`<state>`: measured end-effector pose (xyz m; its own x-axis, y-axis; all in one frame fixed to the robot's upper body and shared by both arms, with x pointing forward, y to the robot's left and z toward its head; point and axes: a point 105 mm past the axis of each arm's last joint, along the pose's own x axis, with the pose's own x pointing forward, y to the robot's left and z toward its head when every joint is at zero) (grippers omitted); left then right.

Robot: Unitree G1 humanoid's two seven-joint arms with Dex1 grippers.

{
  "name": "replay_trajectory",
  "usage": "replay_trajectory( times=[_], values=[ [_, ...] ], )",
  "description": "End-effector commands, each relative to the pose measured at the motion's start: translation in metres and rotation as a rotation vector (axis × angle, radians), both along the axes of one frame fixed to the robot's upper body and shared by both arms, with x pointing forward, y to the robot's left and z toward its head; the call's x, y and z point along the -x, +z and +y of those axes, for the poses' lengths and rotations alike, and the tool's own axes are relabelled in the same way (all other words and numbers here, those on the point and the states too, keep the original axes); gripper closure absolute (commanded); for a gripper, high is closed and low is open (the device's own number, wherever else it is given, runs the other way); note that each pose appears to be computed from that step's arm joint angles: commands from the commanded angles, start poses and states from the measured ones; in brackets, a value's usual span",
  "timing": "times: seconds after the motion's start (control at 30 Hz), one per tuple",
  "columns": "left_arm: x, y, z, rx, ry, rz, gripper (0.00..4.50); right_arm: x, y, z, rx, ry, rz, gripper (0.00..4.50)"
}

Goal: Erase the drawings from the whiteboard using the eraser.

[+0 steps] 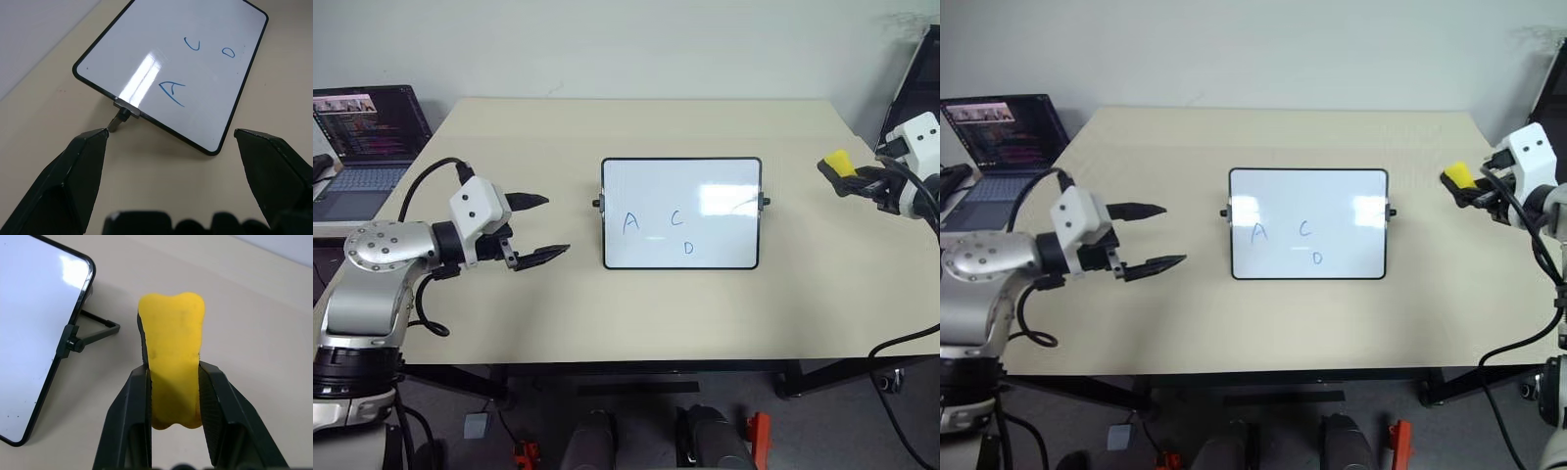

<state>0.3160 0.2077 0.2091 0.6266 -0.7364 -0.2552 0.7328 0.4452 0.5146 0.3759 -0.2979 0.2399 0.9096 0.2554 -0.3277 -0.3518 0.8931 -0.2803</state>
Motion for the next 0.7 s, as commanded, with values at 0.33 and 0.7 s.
replay_trajectory(
  times=[0.33,0.7],
  values=[
    [-0.001,0.023,-0.002,0.026,-0.01,-0.075,0.0,0.008,0.049,0.042,0.019,0.198,-0.185,3.54],
    [0.003,0.019,-0.001,0.017,0.002,-0.053,0.0,0.014,0.05,0.087,0.047,0.408,-0.224,3.54]
  ],
)
